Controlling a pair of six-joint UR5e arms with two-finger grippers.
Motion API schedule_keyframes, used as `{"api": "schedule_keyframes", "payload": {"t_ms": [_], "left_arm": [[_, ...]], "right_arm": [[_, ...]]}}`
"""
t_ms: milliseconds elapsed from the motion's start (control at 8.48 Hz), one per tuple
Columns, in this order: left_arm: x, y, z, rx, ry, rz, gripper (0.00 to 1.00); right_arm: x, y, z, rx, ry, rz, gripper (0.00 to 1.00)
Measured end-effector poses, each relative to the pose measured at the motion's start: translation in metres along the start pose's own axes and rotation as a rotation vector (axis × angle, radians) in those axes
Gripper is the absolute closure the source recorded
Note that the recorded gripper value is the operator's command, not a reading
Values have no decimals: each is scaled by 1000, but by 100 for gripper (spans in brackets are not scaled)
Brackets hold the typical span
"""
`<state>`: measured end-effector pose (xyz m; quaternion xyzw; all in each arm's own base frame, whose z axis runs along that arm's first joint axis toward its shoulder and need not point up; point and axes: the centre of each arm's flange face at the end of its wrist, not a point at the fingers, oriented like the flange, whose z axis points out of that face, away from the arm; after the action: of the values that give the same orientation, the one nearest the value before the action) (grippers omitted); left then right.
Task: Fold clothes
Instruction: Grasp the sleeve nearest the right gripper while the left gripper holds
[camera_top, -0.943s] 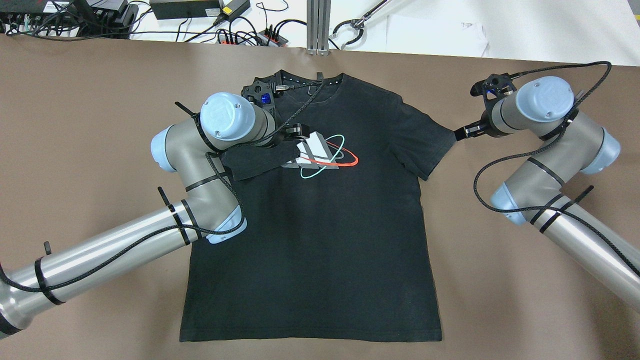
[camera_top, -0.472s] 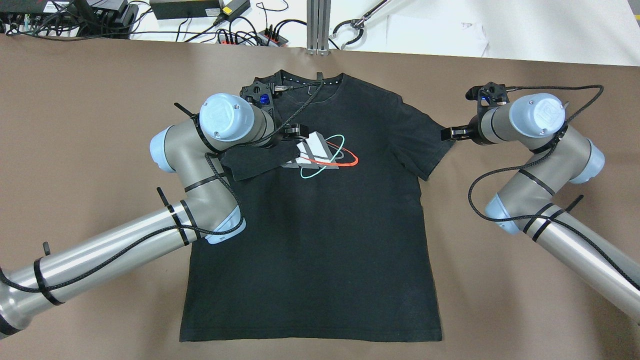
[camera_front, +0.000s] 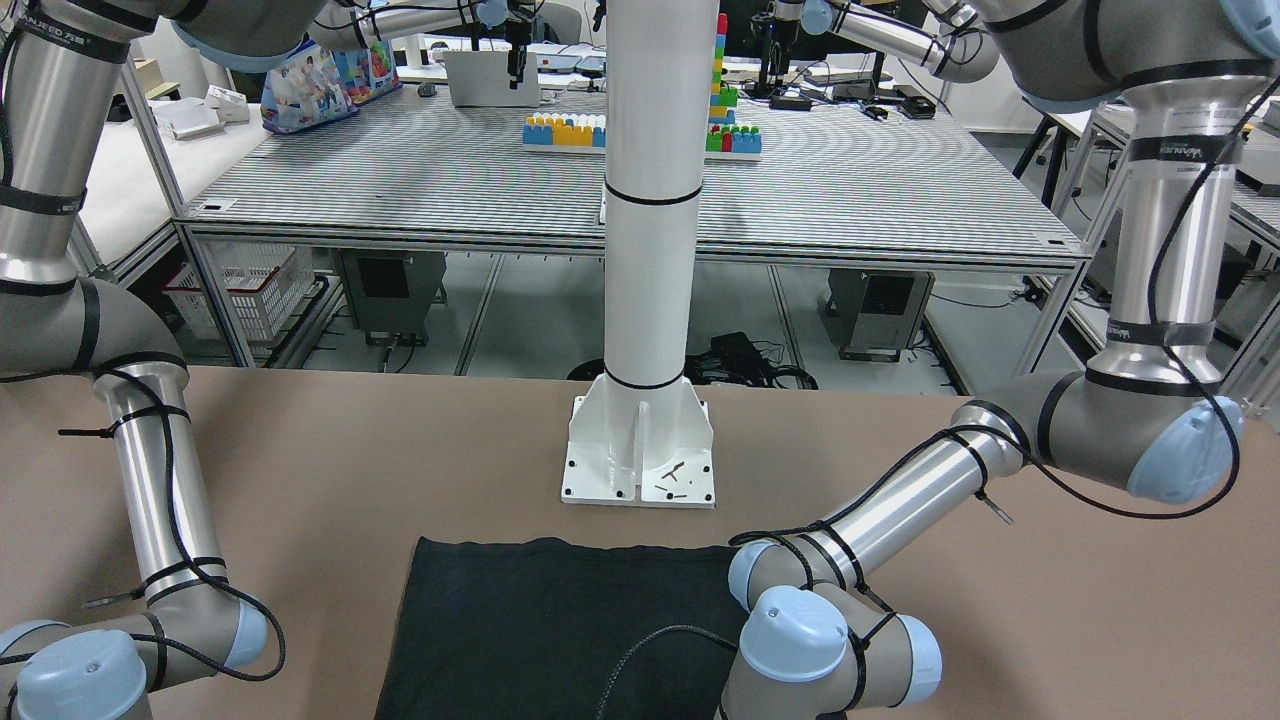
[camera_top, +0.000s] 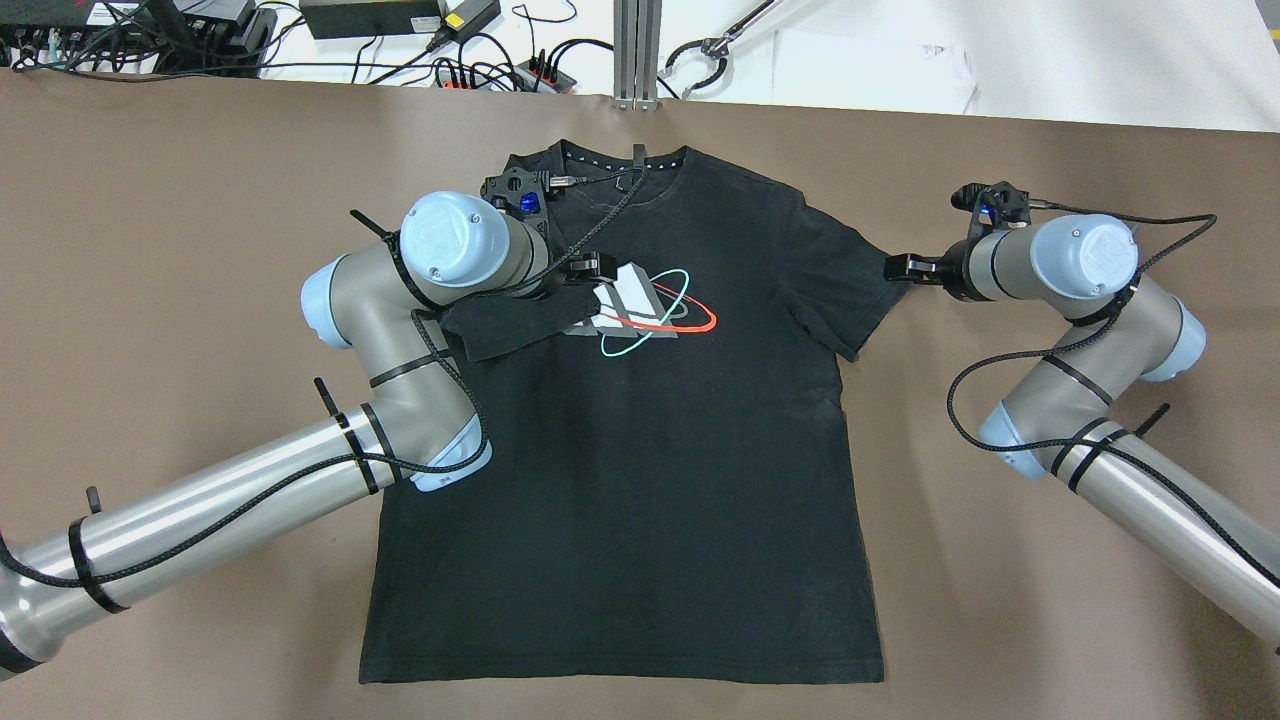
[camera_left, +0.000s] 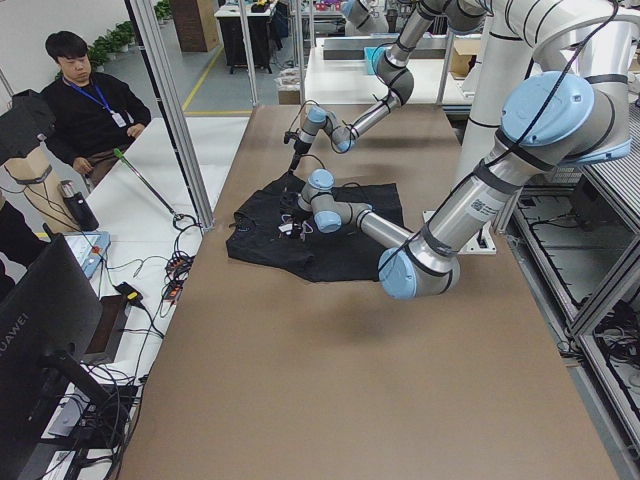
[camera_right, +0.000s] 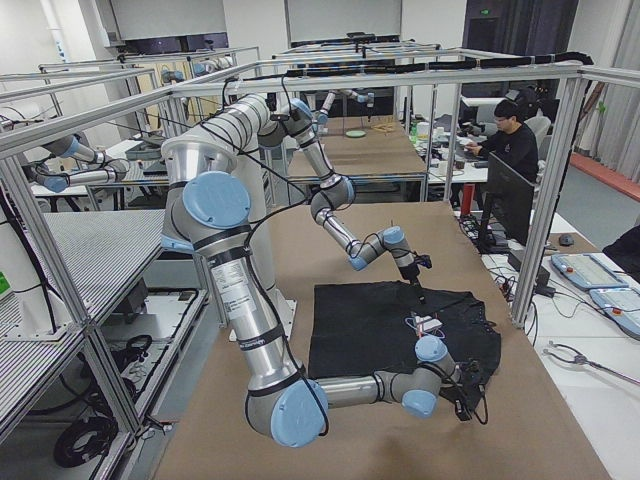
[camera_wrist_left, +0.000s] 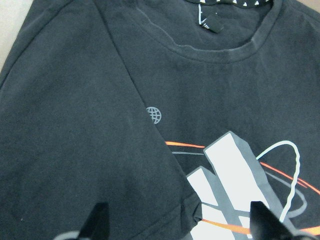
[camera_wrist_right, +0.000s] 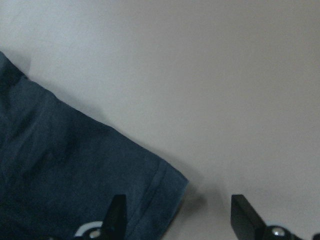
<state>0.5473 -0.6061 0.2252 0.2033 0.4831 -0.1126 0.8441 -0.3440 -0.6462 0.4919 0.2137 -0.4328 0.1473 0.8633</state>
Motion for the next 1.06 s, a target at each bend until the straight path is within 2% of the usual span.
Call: {"api": "schedule_keyframes", "payload": {"t_ms": [354,472,707,1061], "left_arm": [[-3,3,3,-5,-6,3,0],[-5,4,4,-6,-9,5,0],[-8,5,5,-7,-12,7,0],[-7,5,4,-7,-9,10,0]], "right_arm": [[-5,-4,4,19,8,4,47],[-7,-6,7,25,15,5,51],[-9,-7,11,28,21,2,100],[-16,-7,10,31,12,-2,100]]}}
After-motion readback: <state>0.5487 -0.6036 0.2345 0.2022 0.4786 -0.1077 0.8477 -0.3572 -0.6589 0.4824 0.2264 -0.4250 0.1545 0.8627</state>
